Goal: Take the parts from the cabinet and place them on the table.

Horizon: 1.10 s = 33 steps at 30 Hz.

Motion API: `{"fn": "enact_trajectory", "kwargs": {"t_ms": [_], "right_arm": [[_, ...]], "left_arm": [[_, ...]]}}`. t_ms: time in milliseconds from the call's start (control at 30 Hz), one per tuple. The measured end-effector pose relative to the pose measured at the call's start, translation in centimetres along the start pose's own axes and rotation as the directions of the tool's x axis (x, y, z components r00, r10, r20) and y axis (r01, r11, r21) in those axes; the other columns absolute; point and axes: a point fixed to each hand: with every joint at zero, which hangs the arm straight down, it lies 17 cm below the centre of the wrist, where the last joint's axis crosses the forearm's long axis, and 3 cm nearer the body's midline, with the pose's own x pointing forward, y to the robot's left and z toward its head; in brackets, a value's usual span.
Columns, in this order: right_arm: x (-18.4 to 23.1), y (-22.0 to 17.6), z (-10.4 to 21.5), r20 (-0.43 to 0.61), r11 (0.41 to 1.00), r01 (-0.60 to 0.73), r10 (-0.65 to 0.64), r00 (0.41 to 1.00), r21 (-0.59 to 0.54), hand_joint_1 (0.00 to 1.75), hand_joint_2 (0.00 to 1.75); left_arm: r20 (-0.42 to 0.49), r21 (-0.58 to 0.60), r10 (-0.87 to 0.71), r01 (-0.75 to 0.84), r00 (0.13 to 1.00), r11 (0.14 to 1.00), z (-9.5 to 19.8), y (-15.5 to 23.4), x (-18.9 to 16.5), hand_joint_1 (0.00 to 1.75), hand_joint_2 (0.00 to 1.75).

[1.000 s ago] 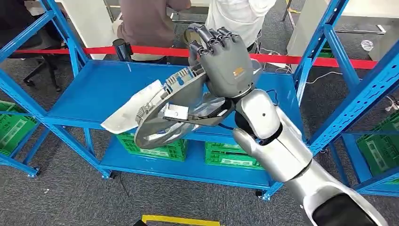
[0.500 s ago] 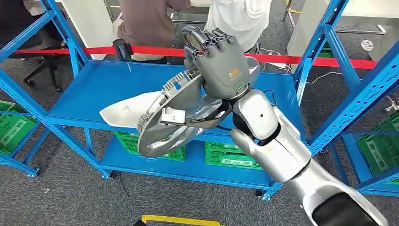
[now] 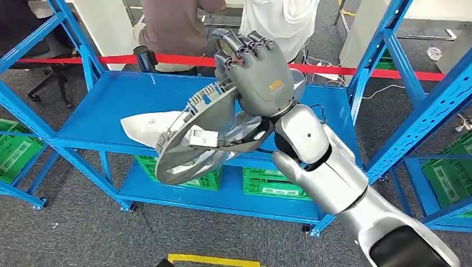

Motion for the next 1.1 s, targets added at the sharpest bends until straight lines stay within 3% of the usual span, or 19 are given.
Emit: {"fn": "enact_trajectory", "kwargs": {"t_ms": [1100], "right_arm": [[1.5,-0.1,-0.3,0.015,0.999,0.045,-0.045,0.999,-0.014,1.75,1.75]], "left_arm": [[-0.042,-0.02,0.131,-0.132,0.99,0.991,0.1,-0.3,-0.5,0.0,1.75]]}}
